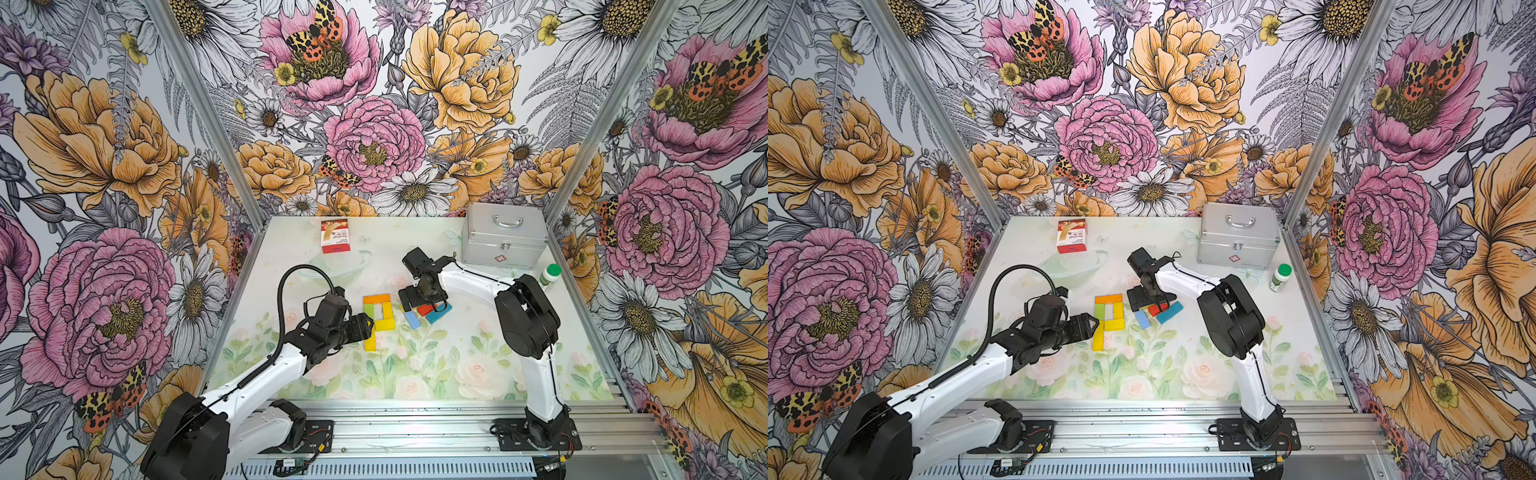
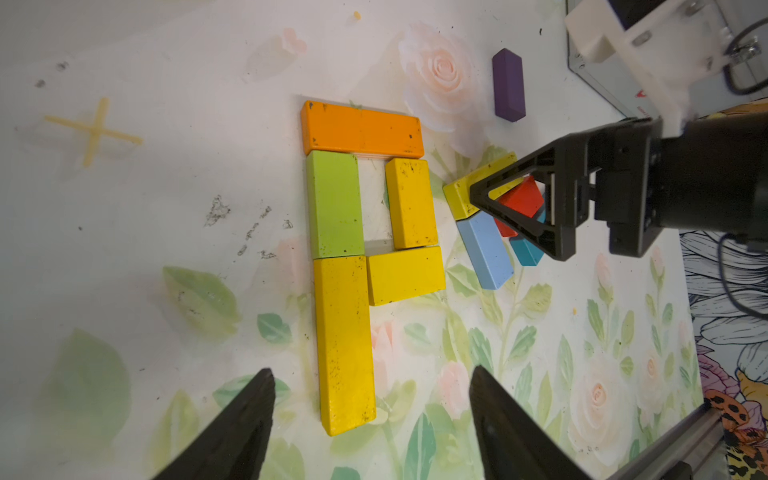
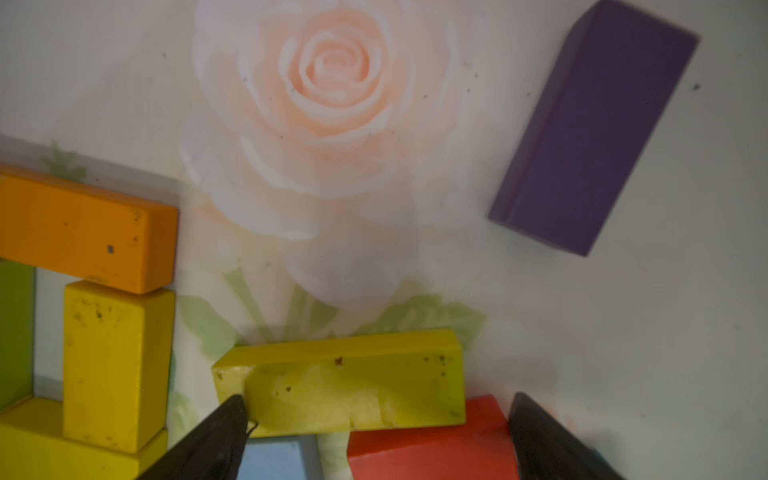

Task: Assemble the letter p with building blocks
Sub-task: Pick up the building block from the center of the board.

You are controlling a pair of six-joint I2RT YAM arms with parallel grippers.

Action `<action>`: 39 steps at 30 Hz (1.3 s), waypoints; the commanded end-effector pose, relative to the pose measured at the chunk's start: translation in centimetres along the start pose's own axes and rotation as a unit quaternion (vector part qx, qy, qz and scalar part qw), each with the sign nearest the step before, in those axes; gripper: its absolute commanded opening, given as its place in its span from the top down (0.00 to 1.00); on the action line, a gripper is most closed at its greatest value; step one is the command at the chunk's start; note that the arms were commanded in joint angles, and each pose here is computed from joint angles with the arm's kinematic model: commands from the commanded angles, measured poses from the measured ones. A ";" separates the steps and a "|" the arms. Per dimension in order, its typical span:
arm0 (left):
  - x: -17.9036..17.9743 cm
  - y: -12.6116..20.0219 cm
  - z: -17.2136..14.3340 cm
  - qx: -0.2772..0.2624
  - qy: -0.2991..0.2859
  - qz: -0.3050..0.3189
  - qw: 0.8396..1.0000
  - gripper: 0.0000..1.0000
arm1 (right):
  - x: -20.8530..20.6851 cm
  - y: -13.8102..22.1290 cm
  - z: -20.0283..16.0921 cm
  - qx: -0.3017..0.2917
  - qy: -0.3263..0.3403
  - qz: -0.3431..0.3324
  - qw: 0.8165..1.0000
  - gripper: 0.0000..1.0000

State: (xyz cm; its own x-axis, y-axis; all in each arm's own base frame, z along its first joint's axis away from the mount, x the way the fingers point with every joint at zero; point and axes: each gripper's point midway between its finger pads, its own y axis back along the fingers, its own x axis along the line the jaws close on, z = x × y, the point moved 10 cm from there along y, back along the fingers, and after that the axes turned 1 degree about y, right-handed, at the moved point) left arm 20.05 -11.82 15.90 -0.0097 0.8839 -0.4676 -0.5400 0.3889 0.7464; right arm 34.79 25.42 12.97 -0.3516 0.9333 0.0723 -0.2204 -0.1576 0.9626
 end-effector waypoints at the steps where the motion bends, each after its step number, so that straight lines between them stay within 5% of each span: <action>1: -0.1 0.1 0.6 -0.009 -0.004 -0.011 1.000 0.25 | 0.2 1.7 0.3 -0.035 0.008 0.020 0.999 0.01; 16: 0.9 -0.6 0.2 -0.003 0.011 -0.006 1.000 0.25 | 2.4 0.4 0.2 -0.024 0.055 0.030 0.998 0.01; 39: 2.2 -0.7 -0.1 -0.005 0.027 -0.004 1.000 0.25 | 2.0 -2.3 0.5 -0.012 0.012 -0.015 1.000 0.02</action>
State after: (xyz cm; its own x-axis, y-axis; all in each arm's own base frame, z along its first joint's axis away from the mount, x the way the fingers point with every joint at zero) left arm 20.42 -10.42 14.34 -0.0657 0.8752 -0.4793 -0.5400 0.3728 0.7546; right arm 34.38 27.35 11.79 -0.3930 0.9182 0.0488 -0.2392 -0.1533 0.9588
